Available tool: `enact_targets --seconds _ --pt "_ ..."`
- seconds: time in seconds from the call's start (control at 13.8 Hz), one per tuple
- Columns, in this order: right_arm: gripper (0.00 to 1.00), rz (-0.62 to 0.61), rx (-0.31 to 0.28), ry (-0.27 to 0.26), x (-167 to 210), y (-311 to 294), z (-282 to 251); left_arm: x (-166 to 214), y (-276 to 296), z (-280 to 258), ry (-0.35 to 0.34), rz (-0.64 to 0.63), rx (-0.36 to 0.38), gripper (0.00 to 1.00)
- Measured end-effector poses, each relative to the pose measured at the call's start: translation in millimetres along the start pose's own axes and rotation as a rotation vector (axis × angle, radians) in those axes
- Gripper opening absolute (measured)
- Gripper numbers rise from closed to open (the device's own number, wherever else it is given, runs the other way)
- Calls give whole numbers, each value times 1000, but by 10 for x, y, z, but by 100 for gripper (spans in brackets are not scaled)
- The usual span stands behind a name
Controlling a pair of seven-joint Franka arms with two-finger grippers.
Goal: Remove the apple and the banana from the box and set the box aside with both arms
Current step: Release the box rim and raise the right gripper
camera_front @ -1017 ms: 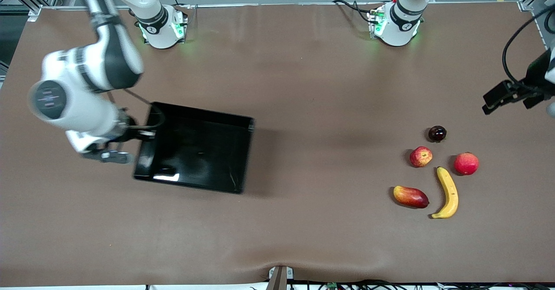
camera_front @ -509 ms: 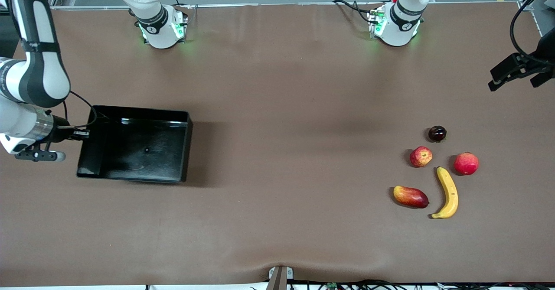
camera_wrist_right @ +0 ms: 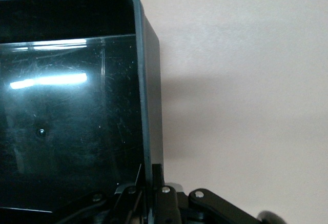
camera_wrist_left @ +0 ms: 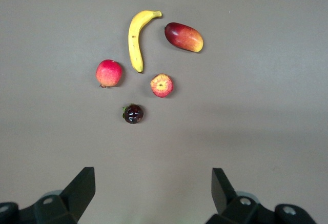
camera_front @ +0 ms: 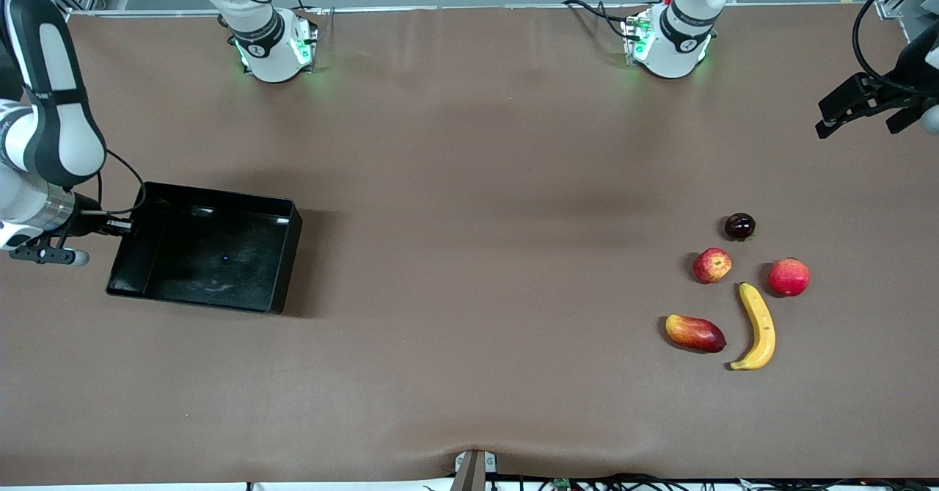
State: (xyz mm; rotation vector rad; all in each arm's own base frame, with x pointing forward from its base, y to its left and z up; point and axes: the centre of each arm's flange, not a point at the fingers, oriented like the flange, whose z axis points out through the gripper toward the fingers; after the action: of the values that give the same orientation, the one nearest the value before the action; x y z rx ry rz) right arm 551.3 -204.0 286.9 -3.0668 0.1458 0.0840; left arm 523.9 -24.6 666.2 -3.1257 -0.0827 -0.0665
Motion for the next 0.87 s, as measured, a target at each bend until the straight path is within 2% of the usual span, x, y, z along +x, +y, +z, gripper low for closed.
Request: enact_targets --seconds 0.29,0.44,0.65,0.87 --pt "6 2 6 -8 -19 239 344 -3 9 31 -7 2 1 100" --pt "21 0 10 -8 -5 220 345 -3 15 39 -9 3 1 100" --pt "53 -30 9 16 130 161 168 14 26 92 -19 5 1 100" --pt "82 -117 33 -23 489 -112 -580 37 38 149 -30 7 2 100"
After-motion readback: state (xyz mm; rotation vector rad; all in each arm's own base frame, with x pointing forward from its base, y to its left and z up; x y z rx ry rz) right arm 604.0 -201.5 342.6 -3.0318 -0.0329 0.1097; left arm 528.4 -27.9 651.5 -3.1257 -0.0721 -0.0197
